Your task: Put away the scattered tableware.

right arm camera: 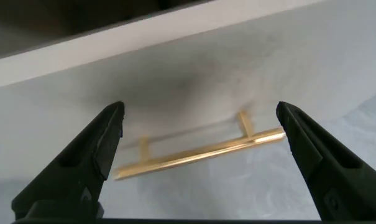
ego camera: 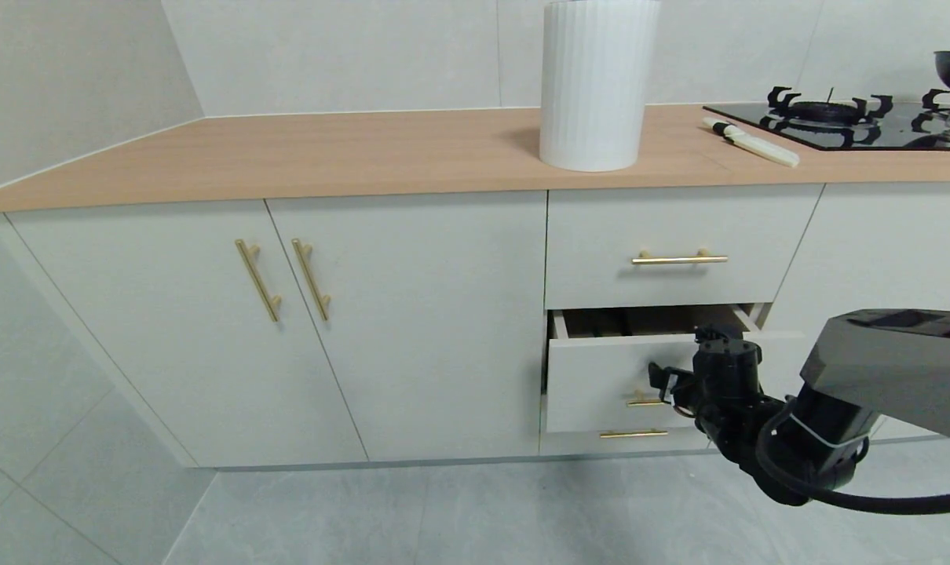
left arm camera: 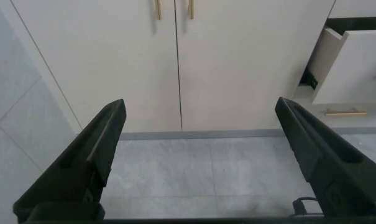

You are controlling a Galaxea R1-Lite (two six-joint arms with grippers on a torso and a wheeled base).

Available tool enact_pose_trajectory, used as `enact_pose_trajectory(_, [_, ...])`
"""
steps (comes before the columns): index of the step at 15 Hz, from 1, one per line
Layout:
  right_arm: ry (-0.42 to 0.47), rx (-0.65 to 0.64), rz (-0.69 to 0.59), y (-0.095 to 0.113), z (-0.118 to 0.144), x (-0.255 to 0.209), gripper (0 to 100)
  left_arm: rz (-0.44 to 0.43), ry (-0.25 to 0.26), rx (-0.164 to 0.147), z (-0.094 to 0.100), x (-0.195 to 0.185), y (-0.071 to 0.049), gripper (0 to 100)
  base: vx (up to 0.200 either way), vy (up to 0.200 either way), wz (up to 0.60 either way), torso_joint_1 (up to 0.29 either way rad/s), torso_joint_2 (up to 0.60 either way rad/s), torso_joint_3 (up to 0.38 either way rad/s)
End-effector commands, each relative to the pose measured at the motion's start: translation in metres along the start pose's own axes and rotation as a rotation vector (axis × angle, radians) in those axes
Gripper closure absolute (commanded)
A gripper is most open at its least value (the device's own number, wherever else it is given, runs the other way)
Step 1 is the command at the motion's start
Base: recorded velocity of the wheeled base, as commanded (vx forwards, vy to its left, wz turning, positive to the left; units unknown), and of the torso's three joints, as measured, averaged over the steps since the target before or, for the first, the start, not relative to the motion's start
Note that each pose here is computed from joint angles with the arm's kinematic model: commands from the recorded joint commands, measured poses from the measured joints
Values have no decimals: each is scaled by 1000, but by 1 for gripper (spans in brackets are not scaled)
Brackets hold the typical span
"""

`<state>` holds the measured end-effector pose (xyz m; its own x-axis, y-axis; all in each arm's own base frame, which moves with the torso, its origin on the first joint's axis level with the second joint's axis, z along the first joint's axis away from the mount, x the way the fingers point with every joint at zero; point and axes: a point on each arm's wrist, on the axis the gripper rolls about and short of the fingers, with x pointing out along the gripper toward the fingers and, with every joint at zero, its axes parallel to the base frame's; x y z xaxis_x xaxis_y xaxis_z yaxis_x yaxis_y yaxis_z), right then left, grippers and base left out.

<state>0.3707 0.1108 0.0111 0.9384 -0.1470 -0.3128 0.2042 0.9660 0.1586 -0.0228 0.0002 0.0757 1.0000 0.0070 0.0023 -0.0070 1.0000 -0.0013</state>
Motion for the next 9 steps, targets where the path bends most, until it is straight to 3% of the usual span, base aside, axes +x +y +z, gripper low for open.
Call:
enact_pose_trajectory(1, [7,0,-27,-5,-15,16,0,1,1,0,0,0,0,0,0,0,0,0,0,0])
enact_pose_trajectory(9, [-50,45,-78,-5,-16,42,0,1,1,0,0,0,0,0,0,0,0,0,0,0])
